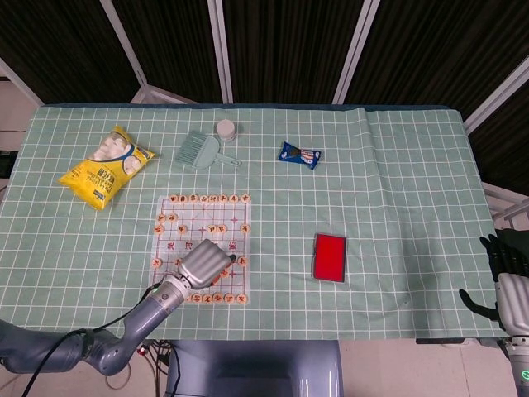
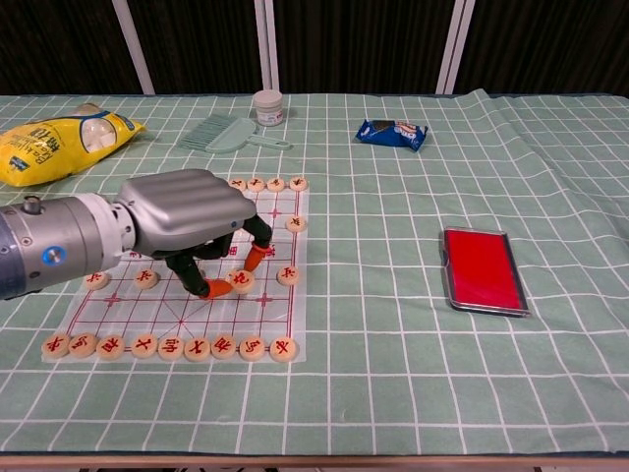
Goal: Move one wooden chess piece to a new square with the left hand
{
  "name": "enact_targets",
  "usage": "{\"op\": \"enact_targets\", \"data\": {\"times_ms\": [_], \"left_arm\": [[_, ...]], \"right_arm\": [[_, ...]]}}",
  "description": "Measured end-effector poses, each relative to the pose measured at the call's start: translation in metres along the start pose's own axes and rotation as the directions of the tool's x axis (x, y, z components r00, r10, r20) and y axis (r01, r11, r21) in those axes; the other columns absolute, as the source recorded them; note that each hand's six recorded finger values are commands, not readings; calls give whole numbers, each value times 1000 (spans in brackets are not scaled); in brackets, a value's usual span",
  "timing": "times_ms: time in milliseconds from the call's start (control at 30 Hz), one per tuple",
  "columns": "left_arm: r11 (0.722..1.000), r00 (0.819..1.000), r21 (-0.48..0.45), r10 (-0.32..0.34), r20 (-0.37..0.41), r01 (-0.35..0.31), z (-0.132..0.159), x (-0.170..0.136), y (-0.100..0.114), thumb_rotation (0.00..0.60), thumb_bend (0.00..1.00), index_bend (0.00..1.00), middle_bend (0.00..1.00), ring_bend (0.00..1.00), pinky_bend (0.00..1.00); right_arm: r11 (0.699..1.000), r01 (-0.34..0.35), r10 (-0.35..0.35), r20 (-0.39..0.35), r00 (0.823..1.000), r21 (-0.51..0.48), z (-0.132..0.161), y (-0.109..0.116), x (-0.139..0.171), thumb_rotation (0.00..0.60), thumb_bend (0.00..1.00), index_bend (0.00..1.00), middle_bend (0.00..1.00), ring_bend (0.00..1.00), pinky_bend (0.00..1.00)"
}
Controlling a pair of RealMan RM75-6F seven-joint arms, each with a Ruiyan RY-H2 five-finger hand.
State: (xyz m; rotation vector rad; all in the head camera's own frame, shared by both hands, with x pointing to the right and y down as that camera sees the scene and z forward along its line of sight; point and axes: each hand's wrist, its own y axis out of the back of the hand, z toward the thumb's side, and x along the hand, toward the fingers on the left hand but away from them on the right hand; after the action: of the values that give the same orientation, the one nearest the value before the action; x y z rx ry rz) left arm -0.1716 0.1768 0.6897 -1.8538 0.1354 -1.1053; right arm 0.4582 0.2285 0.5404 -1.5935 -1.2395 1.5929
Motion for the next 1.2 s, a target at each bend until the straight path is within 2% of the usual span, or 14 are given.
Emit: {"op": "enact_targets", "data": {"times_ms": [467,1200], "left_arm": [[1000,997,-11,-27,-70,26,-32,-22,-21,600,297,506,1000,964,952],[999,997,-4,-47,-62,47,-30,-24,-32,600,297,505,1000,964,952]], "right_arm": [[1000,-1,1,-1,1000,4,1,-1,1,600,302,0,0,0,0],[1000,-2,2,-1,1000,2,1,-1,0,600,302,0,0,0,0]]}}
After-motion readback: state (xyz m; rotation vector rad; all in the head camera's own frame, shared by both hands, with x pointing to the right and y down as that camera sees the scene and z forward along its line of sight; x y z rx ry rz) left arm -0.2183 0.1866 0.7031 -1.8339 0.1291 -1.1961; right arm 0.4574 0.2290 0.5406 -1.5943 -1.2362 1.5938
